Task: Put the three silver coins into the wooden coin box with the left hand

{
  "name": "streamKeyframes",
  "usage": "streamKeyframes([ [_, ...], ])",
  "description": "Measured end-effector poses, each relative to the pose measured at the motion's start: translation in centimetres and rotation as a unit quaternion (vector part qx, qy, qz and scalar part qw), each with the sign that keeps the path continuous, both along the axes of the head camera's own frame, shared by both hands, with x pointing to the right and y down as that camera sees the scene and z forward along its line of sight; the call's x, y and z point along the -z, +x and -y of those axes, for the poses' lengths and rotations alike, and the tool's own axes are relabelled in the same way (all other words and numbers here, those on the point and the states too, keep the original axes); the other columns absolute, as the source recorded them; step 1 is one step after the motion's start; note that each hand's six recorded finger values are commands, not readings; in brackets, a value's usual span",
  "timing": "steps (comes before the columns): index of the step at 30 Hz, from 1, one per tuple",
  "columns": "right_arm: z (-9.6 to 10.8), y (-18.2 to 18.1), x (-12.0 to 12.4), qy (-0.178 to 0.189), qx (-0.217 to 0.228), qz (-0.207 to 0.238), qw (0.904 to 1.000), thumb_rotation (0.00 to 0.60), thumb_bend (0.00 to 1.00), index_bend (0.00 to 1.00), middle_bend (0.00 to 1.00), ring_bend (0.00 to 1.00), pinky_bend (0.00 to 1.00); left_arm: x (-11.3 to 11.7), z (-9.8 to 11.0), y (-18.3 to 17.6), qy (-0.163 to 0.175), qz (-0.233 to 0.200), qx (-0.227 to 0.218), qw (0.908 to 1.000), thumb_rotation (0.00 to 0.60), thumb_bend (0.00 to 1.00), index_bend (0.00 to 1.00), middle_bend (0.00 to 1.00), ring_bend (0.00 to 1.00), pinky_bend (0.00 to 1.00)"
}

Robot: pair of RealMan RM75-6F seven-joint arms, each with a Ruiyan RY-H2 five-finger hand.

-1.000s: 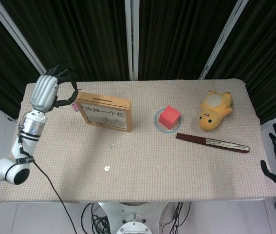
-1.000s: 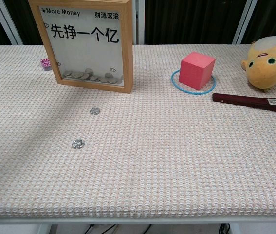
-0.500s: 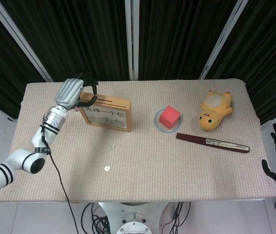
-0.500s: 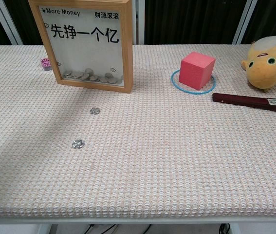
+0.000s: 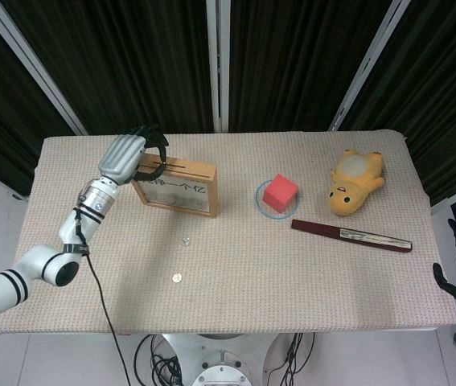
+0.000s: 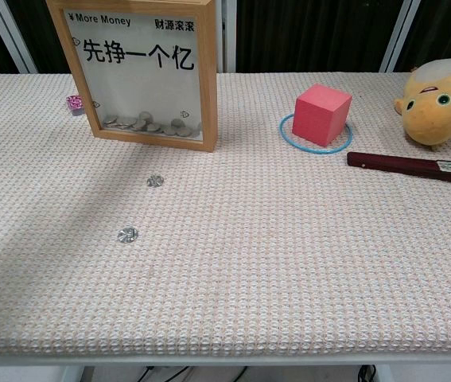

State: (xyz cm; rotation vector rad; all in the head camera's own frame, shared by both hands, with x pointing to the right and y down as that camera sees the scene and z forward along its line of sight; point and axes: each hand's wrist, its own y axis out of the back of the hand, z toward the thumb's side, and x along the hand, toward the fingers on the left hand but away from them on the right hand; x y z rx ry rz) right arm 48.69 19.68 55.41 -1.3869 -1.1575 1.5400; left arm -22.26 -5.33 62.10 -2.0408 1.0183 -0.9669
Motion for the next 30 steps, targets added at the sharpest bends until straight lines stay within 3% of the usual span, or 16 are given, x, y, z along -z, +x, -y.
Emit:
streamKeyframes([
  [22,0.1,0.4,0.0,-0.004,-0.002,-0.003,1.0000,0.600,0.32,0.00,0.00,0.00,0.00,-1.1,0.0,0.2,-0.007,0.017,-0.007,0.9998,0.600,0.48,0.64,0.32,0.11,0.16],
  [25,0.1,0.4,-0.1,-0.004,-0.003,-0.003,1.0000,0.600,0.32,0.00,0.00,0.00,0.00,-1.1,0.0,0.2,-0.006,0.015,-0.008,0.9998,0.600,0.48,0.53,0.31,0.11,0.15],
  [28,0.1,0.4,-0.1,-0.004,-0.002,-0.003,1.0000,0.600,0.32,0.00,0.00,0.00,0.00,-0.9,-0.1,0.3,-0.001,0.014,-0.011,0.9998,0.600,0.47,0.33,0.29,0.11,0.13],
  [30,0.1,0.3,-0.1,-0.003,-0.002,-0.001,1.0000,0.600,0.32,0.00,0.00,0.00,0.00,-0.8,-0.1,0.3,0.005,0.011,-0.012,0.9999,0.600,0.46,0.26,0.29,0.11,0.13],
])
